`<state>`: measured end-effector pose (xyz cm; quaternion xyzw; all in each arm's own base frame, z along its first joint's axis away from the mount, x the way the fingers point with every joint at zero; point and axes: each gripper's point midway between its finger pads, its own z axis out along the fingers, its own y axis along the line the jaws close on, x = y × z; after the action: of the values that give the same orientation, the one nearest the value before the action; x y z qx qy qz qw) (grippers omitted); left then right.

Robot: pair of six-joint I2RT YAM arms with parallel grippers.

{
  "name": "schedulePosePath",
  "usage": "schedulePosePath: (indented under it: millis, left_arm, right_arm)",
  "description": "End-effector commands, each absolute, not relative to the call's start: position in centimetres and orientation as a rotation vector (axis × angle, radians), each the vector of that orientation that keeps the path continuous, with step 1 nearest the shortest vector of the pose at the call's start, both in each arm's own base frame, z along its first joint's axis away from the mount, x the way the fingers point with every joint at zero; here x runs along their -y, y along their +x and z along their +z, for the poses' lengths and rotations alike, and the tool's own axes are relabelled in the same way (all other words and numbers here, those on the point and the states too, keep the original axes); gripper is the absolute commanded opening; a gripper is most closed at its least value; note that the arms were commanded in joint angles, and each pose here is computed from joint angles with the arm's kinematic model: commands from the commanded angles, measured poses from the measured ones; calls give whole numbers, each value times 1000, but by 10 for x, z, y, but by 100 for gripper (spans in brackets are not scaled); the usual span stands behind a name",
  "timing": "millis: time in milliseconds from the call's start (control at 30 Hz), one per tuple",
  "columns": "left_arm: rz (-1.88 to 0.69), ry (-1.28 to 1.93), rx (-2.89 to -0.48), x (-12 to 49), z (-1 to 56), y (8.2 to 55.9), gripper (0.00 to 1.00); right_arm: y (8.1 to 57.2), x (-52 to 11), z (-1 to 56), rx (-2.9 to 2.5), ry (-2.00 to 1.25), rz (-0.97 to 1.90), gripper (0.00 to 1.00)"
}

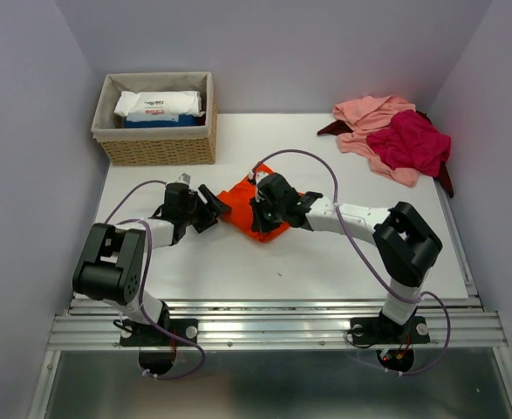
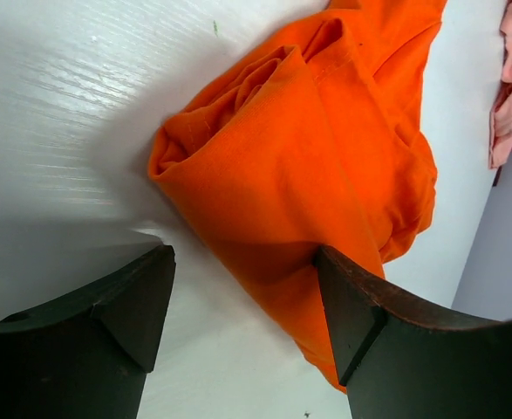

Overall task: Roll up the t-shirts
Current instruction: Roll the T-shirt to the center of the board.

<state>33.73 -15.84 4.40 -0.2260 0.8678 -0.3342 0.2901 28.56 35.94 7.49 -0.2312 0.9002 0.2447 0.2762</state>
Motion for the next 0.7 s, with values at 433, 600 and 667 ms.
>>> schedulePosePath:
  millis: [433, 600, 667]
  left_arm:
    - [-982, -593, -2247, 174, 50, 350, 8]
    - [-952, -604, -2286, 172, 51, 348, 0]
    - [-933, -604, -2304, 170, 53, 346, 0]
  right_arm:
    - [291, -357, 99, -2341, -645, 648, 55]
    - [297, -338, 107, -2304, -664, 449, 69]
    - [295, -335, 114, -2275, -679, 382, 69]
